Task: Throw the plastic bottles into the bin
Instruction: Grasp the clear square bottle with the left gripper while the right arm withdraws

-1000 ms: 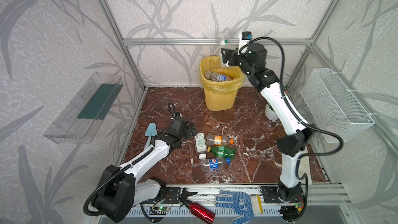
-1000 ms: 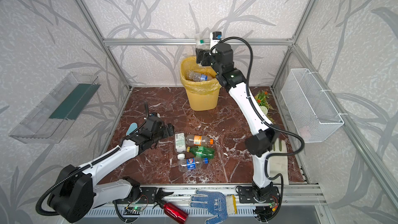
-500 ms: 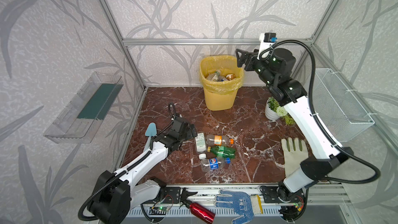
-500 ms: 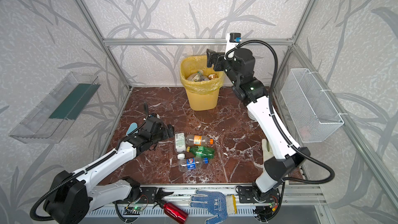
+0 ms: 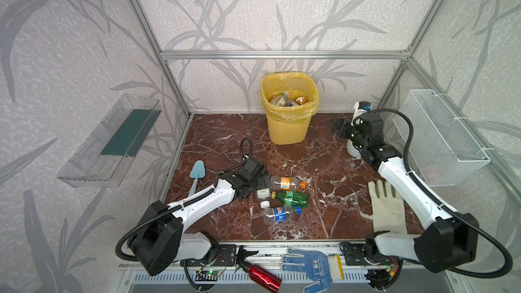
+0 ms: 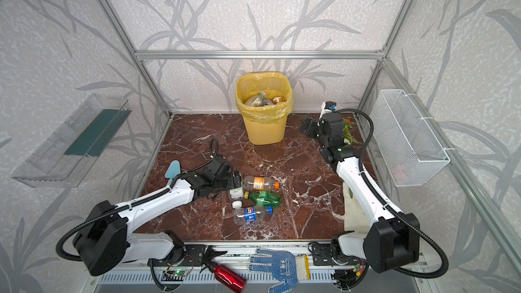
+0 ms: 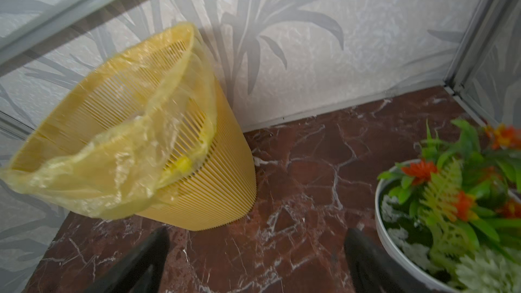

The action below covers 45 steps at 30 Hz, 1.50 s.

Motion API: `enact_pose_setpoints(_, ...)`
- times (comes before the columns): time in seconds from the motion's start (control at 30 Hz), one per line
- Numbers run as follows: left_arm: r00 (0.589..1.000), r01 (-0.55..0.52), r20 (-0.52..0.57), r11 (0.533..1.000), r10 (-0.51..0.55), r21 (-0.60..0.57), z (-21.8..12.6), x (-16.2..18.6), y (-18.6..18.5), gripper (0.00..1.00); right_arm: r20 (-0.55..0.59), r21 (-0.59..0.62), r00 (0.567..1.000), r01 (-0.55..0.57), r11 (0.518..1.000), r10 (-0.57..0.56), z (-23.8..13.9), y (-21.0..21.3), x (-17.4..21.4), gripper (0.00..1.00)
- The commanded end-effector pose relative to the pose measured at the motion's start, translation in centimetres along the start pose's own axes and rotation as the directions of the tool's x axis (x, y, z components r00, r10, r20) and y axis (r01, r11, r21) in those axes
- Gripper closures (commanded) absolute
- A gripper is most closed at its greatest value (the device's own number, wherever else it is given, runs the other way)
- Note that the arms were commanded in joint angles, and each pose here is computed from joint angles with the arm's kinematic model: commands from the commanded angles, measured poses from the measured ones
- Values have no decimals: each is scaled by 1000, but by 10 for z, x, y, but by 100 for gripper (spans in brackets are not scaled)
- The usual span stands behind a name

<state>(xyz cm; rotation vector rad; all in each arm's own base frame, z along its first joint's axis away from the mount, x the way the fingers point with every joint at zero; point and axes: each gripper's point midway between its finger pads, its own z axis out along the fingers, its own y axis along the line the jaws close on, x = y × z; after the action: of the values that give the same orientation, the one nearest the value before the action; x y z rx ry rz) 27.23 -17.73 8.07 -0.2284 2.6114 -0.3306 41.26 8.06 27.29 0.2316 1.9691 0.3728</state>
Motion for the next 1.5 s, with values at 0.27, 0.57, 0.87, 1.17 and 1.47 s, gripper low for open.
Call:
enact_pose_setpoints(0.27,998,-38,-52,991,31,-126,17,-4,-2,1,-44,138,992,-110,984,117,-37,-79,68,3)
enact_pose_setpoints(0.57,998,5,-64,988,-15,-152,25,-2,0,10,-75,203,983,-151,967,169,-46,-110,98,2)
enact_pose_setpoints(0.87,998,13,-67,989,-22,-145,29,4,3,11,-93,208,975,-181,961,203,-43,-115,107,2)
enact_pose_setpoints(1.17,993,-45,-117,977,21,-208,42,7,8,16,-93,220,972,-190,957,214,-47,-119,112,2)
enact_pose_setpoints(1.47,994,-83,-94,955,58,-284,34,-7,26,33,-97,236,969,-198,951,226,-52,-124,118,2)
